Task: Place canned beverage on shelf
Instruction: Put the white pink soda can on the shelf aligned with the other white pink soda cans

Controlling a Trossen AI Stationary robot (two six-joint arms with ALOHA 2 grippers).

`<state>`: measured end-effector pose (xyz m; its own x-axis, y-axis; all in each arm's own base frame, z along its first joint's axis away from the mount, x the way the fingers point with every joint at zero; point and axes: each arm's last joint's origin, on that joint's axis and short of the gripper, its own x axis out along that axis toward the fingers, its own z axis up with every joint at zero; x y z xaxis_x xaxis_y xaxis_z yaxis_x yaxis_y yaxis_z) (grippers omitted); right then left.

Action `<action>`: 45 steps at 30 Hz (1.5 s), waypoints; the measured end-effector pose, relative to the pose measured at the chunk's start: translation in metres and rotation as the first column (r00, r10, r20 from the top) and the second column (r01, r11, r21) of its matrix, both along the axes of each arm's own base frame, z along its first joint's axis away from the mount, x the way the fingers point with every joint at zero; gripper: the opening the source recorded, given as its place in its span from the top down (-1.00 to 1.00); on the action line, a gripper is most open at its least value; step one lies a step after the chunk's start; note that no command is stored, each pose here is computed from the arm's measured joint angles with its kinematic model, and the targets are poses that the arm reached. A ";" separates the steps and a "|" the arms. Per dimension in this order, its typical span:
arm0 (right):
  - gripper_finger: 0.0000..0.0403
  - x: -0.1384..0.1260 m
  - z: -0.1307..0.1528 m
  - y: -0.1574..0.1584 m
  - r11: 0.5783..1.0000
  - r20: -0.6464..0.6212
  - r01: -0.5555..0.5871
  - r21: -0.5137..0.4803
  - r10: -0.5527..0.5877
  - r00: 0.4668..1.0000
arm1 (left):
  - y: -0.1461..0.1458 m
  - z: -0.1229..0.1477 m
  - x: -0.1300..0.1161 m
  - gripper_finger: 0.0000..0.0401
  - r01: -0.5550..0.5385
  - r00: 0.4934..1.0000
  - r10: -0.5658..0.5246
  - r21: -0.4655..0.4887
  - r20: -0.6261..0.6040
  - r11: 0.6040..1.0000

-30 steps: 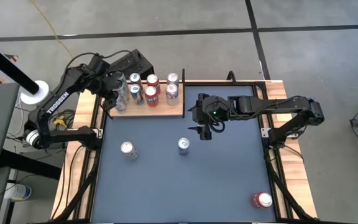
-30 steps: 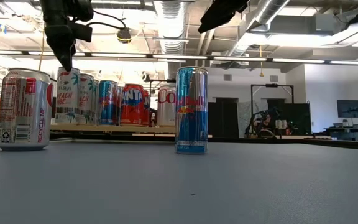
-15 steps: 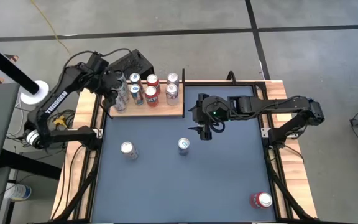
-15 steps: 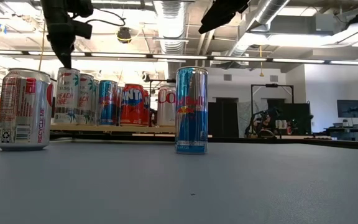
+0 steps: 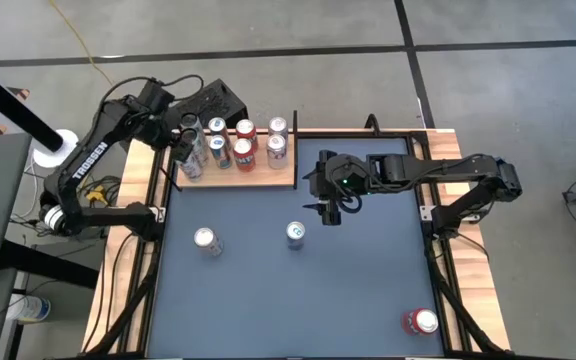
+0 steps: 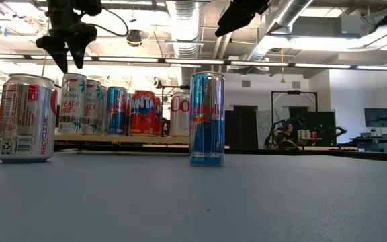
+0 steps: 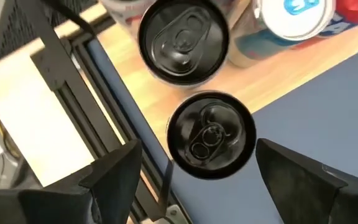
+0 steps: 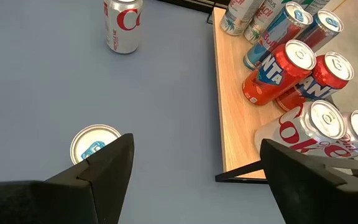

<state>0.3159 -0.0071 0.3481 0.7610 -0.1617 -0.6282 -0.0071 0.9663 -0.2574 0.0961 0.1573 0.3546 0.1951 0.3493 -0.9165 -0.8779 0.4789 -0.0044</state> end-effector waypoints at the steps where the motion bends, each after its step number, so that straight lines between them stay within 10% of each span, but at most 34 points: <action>1: -0.65 0.000 0.000 0.000 1.000 -0.001 0.000 0.001 0.000 1.000 | 0.002 -0.001 0.001 -0.51 -0.010 1.000 0.010 -0.009 -0.004 1.000; 45: -0.65 -0.001 -0.001 0.007 1.000 -0.014 -0.016 0.005 0.016 1.000 | 0.007 -0.024 0.024 -0.37 0.018 0.998 -0.019 -0.024 -0.058 1.000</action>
<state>0.3150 -0.0004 0.3470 0.7549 -0.1460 -0.6394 -0.0265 0.9673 -0.2522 0.1197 0.1640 0.3310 0.1478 0.3244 -0.9343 -0.8681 0.4953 0.0346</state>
